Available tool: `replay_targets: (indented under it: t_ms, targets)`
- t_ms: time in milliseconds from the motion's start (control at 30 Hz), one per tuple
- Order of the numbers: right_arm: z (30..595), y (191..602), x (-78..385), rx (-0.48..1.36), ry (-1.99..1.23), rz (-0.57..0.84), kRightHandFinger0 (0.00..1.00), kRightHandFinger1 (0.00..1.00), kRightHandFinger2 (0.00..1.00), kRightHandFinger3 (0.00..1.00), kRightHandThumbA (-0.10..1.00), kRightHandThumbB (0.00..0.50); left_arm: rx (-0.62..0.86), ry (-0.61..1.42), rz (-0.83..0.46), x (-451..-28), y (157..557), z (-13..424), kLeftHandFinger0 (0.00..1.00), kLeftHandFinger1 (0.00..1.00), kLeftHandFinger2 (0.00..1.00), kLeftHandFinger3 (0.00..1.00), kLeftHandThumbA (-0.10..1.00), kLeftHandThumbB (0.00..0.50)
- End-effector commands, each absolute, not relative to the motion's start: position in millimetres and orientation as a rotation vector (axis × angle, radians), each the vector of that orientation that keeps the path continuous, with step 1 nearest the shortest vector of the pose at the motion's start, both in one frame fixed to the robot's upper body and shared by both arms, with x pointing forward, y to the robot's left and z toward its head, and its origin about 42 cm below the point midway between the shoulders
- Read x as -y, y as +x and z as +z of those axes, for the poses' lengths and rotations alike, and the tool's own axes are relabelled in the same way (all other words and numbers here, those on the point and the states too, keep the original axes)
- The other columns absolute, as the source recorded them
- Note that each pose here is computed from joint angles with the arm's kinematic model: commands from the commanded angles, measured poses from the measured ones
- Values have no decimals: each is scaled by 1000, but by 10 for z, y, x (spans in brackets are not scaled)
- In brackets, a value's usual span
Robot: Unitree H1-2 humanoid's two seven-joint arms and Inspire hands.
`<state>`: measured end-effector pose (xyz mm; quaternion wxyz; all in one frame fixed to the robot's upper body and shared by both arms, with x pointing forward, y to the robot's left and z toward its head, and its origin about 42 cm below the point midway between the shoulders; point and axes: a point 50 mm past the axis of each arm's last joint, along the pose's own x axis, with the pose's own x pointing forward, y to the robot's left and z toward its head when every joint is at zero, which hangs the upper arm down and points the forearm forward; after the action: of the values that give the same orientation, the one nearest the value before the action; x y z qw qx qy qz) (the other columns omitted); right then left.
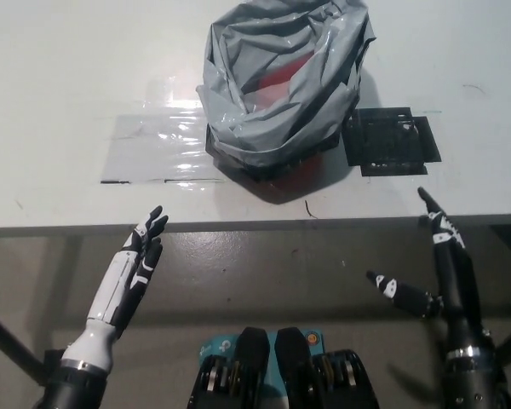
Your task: Use the right hand to pick up a rubix's cube and place it into a plastic bag and lift the bag
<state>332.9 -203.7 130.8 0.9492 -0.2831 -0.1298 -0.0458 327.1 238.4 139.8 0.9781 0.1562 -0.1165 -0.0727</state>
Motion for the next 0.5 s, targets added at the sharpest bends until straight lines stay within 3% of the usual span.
replay_targets:
  t_ms: [0,300,433,467]
  targets:
    - [1302,3116,1827,626,-460,-50,1000,1000,1000,1000,952,247,301,368,-163,-2544,3218,1545,1000,1000,1000,1000,1000,164]
    - [1233,3044,1783,605,-462,-28,1000,1000,1000,1000,901,267,285,358,-158,-2562,3131,1473,1000,1000,1000,1000,1000,161]
    - [1239,3044,1765,595,-454,-25,1000,1000,1000,1000,855,253,283,360,-159,-2567,3136,1461,1000,1000,1000,1000,1000,159]
    - [1240,3040,1758,591,-453,-18,1000,1000,1000,1000,802,237,281,367,-156,-2566,3138,1463,1000,1000,1000,1000,1000,156]
